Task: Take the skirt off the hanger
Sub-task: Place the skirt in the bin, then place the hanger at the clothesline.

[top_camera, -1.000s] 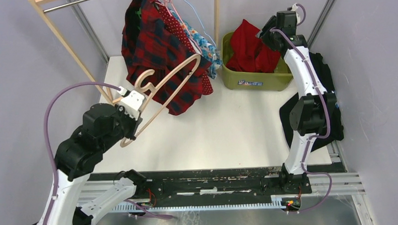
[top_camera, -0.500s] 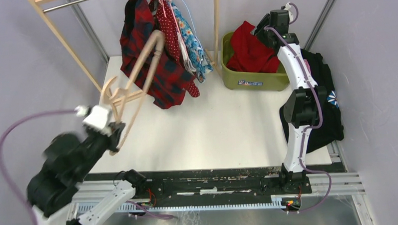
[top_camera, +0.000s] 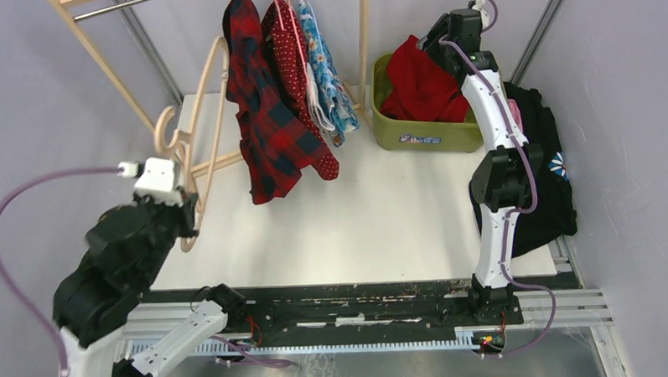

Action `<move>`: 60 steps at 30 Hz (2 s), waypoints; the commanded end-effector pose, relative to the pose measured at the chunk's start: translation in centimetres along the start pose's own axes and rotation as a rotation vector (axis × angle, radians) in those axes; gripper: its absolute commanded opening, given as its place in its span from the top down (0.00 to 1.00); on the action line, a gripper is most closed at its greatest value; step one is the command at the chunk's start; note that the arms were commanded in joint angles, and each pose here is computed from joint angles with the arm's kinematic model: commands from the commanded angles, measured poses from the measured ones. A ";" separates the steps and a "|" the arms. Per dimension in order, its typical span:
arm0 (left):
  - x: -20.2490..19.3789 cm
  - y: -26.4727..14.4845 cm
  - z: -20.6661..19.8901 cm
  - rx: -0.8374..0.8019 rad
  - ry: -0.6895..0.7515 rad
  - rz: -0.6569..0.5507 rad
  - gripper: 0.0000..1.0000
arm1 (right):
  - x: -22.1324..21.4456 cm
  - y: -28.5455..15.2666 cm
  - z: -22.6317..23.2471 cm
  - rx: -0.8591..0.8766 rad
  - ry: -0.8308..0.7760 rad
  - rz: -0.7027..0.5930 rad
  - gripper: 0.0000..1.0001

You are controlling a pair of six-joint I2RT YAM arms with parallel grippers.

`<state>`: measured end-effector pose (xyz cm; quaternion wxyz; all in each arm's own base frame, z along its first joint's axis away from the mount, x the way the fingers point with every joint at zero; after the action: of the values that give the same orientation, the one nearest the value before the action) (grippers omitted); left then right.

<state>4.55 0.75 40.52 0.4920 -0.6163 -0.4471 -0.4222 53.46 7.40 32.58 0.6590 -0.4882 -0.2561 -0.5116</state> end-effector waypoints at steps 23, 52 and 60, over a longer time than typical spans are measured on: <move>10.2 19.4 -0.7 0.292 -0.075 0.005 0.97 | 2.5 0.1 3.0 0.141 0.089 -0.121 0.38; 10.4 27.7 5.6 0.312 -0.247 -0.140 0.97 | 1.9 0.5 1.9 0.164 0.107 -0.085 0.41; 9.0 26.1 7.2 0.397 -0.290 -0.127 0.97 | 1.6 0.5 1.8 0.166 0.113 -0.074 0.42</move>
<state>33.92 5.44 41.78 0.5200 -0.5418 -0.5944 -0.2878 55.18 8.44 31.83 0.6968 -0.4220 -0.2492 -0.5238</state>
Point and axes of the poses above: each gripper's point midway between its finger pads, its own y axis out along the fingers, its own z axis along the line the jaws close on, x = y × z, the point moved 10 cm from there along -y, back along the fingers, and after that the axes turned 14 degrees about -y, right-handed, at the moved point
